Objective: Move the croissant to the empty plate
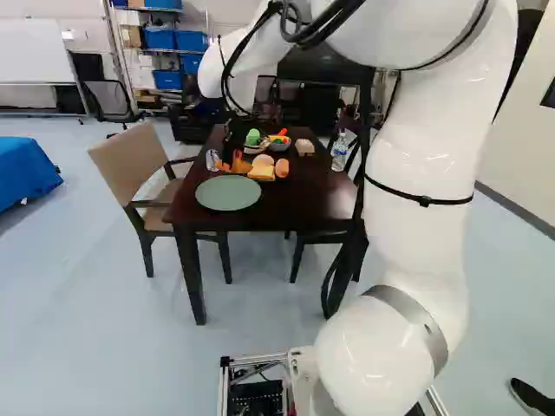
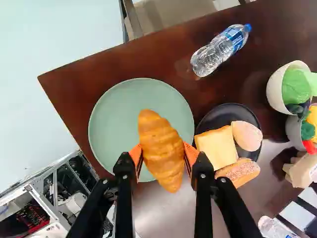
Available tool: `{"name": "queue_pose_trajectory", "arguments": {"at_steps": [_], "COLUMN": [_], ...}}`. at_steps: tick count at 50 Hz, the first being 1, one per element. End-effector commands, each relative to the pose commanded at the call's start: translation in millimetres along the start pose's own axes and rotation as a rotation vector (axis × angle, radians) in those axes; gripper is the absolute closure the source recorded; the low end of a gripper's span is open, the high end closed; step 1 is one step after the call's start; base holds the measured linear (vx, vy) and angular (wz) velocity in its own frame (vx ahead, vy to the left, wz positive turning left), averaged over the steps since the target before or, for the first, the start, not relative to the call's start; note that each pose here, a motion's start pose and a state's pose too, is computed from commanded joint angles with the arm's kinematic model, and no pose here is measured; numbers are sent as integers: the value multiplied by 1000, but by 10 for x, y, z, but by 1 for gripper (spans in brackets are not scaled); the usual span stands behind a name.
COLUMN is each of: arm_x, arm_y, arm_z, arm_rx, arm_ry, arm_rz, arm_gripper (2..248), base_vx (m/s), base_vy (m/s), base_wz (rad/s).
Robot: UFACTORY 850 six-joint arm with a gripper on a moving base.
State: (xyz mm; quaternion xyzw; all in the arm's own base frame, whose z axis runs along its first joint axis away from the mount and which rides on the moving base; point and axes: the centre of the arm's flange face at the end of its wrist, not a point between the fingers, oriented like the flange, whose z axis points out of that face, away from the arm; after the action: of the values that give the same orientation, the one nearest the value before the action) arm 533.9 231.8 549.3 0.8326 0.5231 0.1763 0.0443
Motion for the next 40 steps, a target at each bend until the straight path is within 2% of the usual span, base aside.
{"name": "queue_pose_trajectory", "arguments": {"at_steps": [40], "arm_x": [40], "arm_y": [-27], "arm_z": [576], "arm_rx": [57], "arm_ry": [-63], "arm_rz": [-7], "arm_gripper": [126], "base_vx": [0], "base_vy": [0], "base_wz": [0]}}
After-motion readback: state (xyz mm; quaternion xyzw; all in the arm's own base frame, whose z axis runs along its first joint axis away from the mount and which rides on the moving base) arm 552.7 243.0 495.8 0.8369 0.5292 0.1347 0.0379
